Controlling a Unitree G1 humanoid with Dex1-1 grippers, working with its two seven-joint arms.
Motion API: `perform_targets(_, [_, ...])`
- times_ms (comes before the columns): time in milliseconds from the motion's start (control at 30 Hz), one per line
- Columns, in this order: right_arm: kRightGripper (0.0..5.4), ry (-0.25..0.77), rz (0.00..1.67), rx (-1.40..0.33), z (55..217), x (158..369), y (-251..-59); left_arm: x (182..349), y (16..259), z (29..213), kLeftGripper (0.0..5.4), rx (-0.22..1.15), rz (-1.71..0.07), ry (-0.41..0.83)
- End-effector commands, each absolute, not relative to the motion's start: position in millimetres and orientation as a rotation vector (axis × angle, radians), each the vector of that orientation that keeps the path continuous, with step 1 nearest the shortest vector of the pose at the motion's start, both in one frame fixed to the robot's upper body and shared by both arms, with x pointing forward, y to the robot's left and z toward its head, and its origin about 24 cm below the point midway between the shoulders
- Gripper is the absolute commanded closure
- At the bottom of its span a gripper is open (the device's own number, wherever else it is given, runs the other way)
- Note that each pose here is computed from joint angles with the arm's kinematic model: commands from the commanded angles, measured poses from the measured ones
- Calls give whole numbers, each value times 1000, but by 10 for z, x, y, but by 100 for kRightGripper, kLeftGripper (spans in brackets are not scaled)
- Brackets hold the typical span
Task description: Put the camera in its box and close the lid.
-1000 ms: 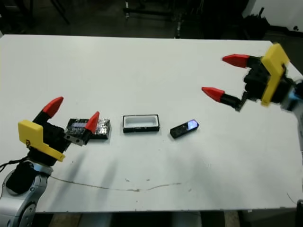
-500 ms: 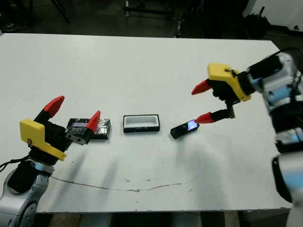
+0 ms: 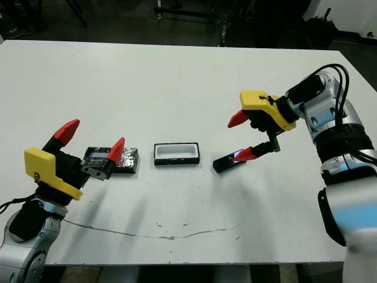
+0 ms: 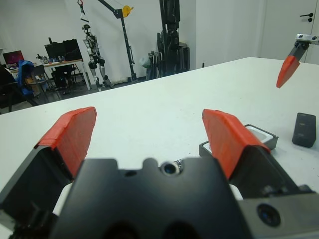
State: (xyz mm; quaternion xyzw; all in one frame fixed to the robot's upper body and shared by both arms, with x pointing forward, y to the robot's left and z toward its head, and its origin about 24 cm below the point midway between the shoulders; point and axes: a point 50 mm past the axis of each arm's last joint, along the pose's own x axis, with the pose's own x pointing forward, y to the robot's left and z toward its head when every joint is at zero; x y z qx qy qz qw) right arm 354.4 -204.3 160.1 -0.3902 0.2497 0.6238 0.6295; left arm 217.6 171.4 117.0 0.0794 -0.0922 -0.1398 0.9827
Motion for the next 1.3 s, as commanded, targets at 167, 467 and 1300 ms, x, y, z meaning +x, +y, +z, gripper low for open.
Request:
perform_targets(167, [2, 634, 1436, -833, 1445, 3480, -2048, 2178, 1714, 1164, 0, 155, -290, -167])
perform_targets(467, [2, 702, 1457, -848, 1305, 3425, -2028, 2171, 1717, 1160, 0, 166, -289, -173])
perform_targets(1300, [2, 740, 1467, -820, 1077, 3414, -1923, 2159, 1707, 1136, 0, 159, -305, -159])
